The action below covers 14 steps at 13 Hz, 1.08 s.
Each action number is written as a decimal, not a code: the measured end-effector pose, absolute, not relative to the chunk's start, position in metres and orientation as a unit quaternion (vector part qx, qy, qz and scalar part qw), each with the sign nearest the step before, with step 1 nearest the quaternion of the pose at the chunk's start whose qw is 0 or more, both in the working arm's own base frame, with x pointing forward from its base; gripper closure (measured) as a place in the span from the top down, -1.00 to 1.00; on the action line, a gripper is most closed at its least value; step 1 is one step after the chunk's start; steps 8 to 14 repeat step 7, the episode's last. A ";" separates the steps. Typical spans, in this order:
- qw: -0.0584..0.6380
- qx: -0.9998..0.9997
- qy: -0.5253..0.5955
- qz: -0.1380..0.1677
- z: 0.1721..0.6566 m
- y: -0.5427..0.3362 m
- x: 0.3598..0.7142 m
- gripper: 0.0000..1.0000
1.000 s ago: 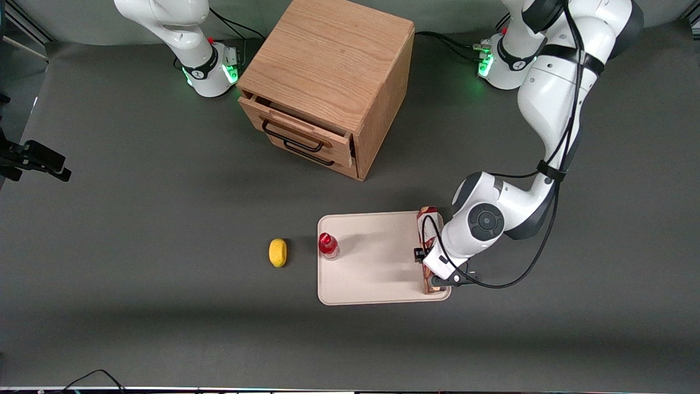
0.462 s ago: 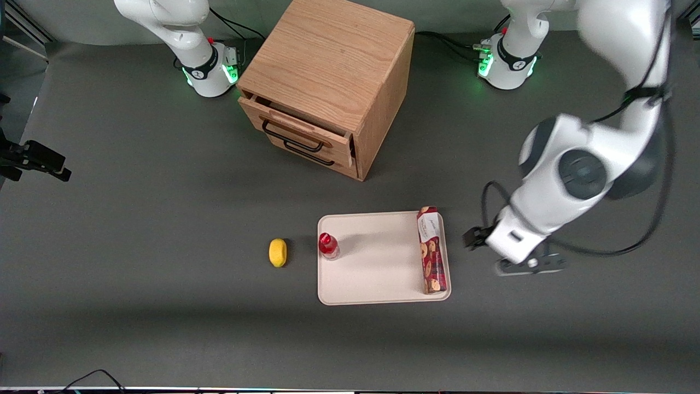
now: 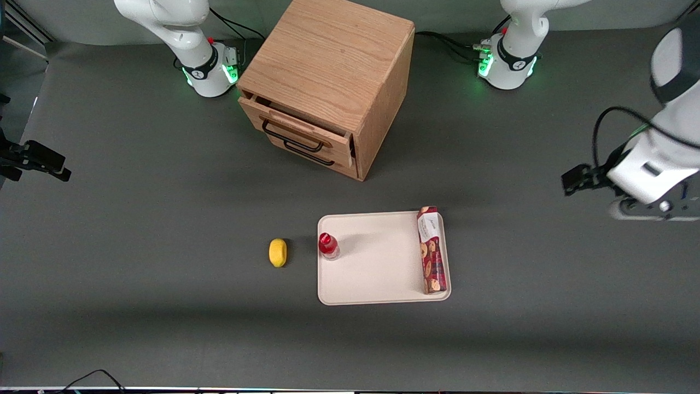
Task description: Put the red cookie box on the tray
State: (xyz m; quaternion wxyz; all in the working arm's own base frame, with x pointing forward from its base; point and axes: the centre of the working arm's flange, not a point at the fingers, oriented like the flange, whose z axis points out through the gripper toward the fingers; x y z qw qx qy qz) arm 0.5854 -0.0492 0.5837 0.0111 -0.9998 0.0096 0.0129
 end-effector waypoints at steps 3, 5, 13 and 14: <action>-0.001 -1.000 -0.008 0.011 0.599 -0.014 0.554 1.00; 0.004 -1.000 -0.019 0.007 0.608 -0.005 0.531 1.00; 0.011 -1.000 -0.025 0.002 0.615 -0.003 0.509 1.00; 0.011 -1.000 -0.025 0.002 0.615 -0.003 0.509 1.00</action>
